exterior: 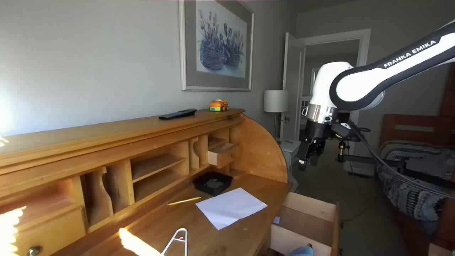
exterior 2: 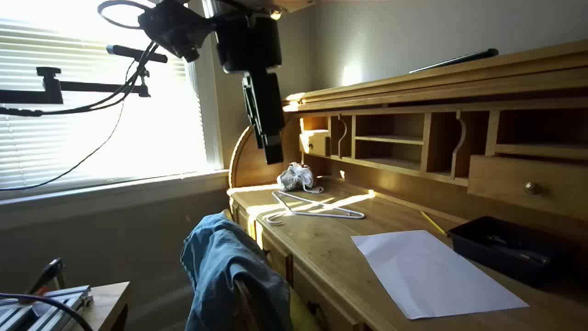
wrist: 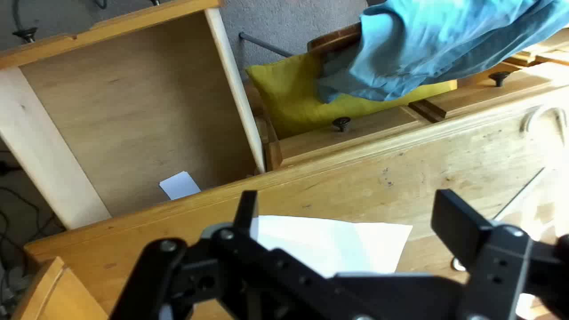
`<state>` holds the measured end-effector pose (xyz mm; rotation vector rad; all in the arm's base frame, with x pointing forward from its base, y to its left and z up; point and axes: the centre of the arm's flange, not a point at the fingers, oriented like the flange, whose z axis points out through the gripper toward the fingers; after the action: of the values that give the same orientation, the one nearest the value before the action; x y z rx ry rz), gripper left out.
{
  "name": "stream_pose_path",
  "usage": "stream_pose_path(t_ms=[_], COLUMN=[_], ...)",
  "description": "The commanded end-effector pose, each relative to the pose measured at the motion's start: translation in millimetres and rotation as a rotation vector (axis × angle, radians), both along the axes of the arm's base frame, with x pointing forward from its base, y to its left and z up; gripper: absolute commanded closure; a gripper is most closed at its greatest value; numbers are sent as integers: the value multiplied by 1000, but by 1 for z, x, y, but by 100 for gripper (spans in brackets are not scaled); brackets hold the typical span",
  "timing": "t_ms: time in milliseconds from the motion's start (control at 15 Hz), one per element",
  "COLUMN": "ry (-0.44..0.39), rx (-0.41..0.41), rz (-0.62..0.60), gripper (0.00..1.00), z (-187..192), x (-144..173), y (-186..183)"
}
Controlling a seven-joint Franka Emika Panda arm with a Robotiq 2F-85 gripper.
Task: Close the open drawer on the right.
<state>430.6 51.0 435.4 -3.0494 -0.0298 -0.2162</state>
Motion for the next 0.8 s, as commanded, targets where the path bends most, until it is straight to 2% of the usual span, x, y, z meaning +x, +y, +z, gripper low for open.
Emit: stream_pose_path(t_ms=[0, 600, 733], ry=[0, 0, 19], rx=[0, 0, -52], rz=[0, 0, -15], gripper=[0, 0, 0], z=[0, 0, 6], x=[0, 0, -4], y=[0, 0, -1])
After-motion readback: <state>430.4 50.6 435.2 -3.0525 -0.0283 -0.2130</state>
